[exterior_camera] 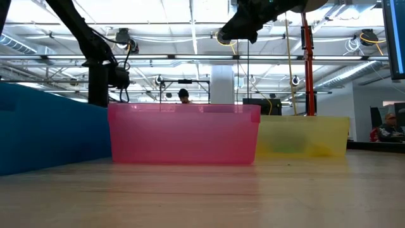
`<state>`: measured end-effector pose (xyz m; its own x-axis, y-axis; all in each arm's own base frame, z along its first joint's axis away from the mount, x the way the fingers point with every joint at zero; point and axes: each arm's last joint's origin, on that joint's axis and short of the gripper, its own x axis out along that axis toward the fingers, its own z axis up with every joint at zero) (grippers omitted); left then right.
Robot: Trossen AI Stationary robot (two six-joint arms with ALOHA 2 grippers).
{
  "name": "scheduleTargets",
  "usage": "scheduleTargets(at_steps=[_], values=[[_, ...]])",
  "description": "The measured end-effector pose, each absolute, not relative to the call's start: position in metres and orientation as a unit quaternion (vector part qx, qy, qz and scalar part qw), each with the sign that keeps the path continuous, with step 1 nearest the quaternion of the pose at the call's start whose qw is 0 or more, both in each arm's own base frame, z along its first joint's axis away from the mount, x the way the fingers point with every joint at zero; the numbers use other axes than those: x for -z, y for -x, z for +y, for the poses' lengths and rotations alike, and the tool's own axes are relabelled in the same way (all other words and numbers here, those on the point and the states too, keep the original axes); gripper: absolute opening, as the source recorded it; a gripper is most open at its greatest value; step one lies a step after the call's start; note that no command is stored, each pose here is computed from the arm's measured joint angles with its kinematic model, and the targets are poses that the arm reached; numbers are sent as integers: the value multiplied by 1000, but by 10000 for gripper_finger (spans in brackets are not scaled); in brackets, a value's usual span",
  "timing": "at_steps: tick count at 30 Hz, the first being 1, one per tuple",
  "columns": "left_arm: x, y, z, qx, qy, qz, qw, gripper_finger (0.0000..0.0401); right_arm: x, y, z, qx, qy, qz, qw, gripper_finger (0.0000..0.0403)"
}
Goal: Pick and place Stapler, Stapler remover, tape
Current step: Put the blue staple remover into the yellow bin
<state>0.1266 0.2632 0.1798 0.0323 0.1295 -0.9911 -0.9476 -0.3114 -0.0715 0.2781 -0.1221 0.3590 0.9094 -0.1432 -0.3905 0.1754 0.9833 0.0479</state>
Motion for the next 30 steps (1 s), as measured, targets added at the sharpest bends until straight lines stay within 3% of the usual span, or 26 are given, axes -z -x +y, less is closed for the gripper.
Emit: scheduleTargets(at_steps=[30], values=[[-163, -142, 255, -636, 503, 390, 436, 200, -356, -277, -121, 79, -44, 211, 973, 155]])
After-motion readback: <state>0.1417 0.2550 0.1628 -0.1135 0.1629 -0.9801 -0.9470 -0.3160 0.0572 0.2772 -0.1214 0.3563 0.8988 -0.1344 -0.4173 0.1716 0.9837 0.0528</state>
